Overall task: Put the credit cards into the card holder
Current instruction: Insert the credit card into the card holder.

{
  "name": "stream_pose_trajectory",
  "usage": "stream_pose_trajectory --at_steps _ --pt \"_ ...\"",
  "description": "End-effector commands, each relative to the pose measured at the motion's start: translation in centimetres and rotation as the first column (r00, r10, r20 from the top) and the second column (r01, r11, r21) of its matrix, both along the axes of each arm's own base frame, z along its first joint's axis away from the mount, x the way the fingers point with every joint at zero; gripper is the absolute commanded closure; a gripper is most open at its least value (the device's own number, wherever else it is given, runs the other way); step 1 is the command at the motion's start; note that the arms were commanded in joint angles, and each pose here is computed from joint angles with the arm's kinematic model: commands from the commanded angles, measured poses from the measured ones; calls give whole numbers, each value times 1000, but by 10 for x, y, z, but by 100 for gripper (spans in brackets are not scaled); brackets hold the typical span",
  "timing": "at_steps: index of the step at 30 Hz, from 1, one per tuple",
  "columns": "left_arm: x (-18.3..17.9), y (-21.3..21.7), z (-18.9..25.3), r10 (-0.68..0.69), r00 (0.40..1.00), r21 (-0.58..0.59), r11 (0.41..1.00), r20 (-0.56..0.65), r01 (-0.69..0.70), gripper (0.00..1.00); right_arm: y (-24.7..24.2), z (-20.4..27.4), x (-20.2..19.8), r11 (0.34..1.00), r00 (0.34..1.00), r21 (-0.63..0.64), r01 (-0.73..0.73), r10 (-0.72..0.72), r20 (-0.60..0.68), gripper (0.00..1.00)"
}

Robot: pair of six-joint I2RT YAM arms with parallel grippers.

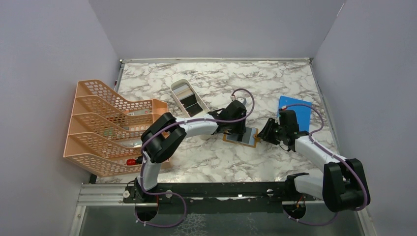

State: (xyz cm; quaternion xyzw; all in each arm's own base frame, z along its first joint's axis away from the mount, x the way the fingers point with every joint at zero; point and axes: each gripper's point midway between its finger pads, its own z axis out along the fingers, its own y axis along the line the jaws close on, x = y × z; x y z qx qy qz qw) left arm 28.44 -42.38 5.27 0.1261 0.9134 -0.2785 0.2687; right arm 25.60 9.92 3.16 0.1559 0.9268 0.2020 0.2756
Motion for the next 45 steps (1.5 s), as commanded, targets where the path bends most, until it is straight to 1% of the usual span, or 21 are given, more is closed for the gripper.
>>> stream_pose_trajectory --at_steps 1,7,12,15,21,24,27,28,31,35,40,43,45 --pt "0 -5 -9 -18 1000 20 1000 8 18 62 4 -2 1 1000 1000 11 -16 16 8 57" --pt "0 -10 -10 -25 1000 8 1000 -1 25 62 3 -3 2 1000 1000 2 -18 18 7 57" --pt "-9 -17 -8 -48 999 -11 999 -15 48 62 4 -6 1 1000 1000 7 -21 21 0 57" --pt "-12 -32 4 -64 998 -54 996 -8 64 62 4 -9 1 1000 1000 10 -18 18 -6 58" --pt "-24 -47 4 -85 995 -125 989 -46 78 62 5 -11 7 1000 1000 4 -22 22 -9 59" --pt "-27 -53 8 -90 994 -160 984 -57 80 62 1 -9 14 1000 1000 -20 -12 12 5 59" --pt "-28 -57 14 -93 994 -189 979 -64 79 62 -7 -2 26 997 1000 -73 1 1 17 59" --pt "-33 -53 8 -93 993 -186 980 -79 77 62 -7 1 28 997 1000 -80 3 -1 21 59" --pt "-33 -51 14 -83 994 -212 975 -75 65 62 -9 12 35 996 999 -90 10 -6 44 59" --pt "-25 -43 29 -66 997 -194 979 -43 56 62 -12 31 34 994 998 -107 9 -3 62 56" --pt "-10 -21 40 -28 999 -105 994 27 31 62 2 45 19 998 996 -31 -50 52 78 55" --pt "-9 -7 42 -17 999 -77 997 51 21 63 6 47 11 997 994 -4 -72 73 85 55" --pt "-10 0 40 -21 998 -59 998 57 24 65 7 45 8 997 993 -2 -79 79 89 54"
